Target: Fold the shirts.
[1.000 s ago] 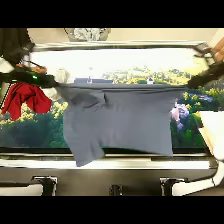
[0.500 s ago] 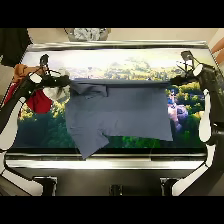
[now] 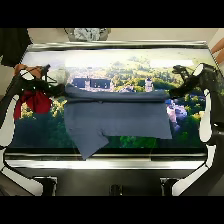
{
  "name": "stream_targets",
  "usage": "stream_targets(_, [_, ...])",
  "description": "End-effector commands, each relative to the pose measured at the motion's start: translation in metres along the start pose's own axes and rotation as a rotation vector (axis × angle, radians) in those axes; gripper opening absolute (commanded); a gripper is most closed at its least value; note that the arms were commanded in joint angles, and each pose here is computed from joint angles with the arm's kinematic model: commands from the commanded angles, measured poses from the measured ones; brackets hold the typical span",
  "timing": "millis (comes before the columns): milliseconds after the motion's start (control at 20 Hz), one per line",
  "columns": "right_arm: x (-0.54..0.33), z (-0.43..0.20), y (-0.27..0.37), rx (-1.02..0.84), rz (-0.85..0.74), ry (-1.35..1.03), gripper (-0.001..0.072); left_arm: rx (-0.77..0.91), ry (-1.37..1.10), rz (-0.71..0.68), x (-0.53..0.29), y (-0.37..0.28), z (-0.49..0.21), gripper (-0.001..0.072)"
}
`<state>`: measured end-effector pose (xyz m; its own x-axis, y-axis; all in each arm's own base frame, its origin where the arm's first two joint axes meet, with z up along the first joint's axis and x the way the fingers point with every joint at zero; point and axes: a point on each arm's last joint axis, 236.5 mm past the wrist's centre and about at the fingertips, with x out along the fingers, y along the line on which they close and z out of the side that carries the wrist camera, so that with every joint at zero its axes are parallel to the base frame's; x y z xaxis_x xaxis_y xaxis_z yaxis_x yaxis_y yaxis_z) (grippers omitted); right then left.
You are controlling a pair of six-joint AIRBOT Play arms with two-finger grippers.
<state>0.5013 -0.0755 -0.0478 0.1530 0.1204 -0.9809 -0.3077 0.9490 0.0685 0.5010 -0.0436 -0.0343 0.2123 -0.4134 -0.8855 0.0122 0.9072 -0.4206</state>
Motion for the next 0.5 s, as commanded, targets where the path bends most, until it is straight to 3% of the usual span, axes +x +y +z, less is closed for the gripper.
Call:
stream_targets(0, [0.015,-0.017,0.034,-0.004,0.163,0.081,0.0042,-0.039,0.213,0.019,0.005,0.010,-0.049,0.0032])
stream_targets(400, [0.015,-0.025,0.044,-0.001,0.209,0.116,0.0043,-0.072,0.246,0.016,0.007,0.002,-0.056,0.0035])
stream_targets(450, [0.012,-0.023,0.047,0.000,0.219,0.108,0.0099,-0.078,0.253,0.015,0.006,0.001,-0.058,0.0122])
